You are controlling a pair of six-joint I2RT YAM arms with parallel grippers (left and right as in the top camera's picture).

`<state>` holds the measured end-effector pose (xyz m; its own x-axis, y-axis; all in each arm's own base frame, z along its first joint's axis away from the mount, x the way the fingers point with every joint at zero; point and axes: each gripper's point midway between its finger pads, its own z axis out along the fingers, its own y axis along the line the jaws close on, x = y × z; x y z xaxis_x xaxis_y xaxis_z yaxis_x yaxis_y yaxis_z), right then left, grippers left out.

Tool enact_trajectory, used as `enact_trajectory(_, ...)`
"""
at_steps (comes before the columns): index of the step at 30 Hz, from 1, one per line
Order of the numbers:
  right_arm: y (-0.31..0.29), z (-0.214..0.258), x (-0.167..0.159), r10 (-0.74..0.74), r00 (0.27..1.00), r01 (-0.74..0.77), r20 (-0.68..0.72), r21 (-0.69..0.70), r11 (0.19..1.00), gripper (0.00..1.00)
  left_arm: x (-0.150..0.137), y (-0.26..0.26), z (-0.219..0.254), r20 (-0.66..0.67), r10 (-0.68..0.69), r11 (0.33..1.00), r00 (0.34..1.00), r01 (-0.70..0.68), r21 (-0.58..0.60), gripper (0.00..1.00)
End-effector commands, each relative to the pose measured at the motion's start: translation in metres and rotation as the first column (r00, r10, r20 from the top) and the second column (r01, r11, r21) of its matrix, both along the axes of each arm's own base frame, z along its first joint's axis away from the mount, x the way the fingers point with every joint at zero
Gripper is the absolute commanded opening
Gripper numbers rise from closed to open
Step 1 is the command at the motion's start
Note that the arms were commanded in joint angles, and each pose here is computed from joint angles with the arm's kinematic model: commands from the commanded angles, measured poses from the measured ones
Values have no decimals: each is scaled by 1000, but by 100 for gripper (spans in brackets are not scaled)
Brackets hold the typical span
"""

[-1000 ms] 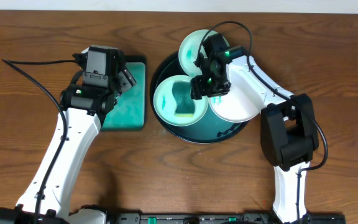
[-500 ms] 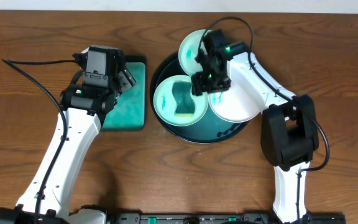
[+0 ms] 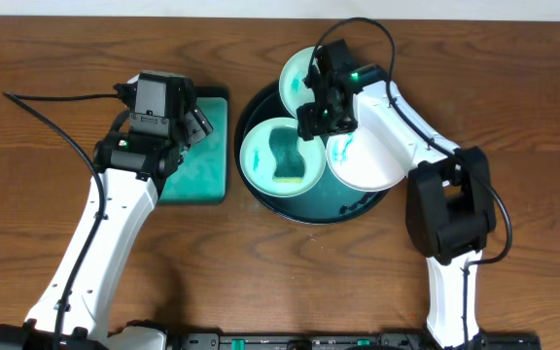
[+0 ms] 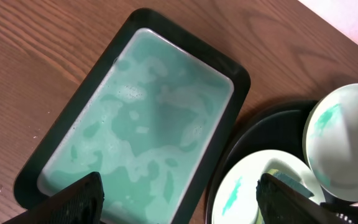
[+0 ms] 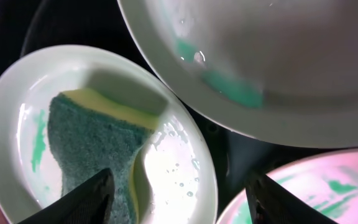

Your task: Clean dirty plates on tray and stack at the side

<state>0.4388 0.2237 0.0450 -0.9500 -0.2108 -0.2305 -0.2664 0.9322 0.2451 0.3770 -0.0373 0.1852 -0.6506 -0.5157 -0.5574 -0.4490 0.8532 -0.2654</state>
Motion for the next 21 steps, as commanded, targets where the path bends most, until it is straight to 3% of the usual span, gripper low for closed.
enact_trajectory(1,18,-21,-13,28,998,-27,-60,17,999,65,0,4,-2,-9,1,1000,1000,-1,20,79)
enact_trajectory(21,-18,-38,-63,-6,958,-29,-288,-117,993,66,-1,-2,-4,-18,-23,1000,1000,23,-3,79)
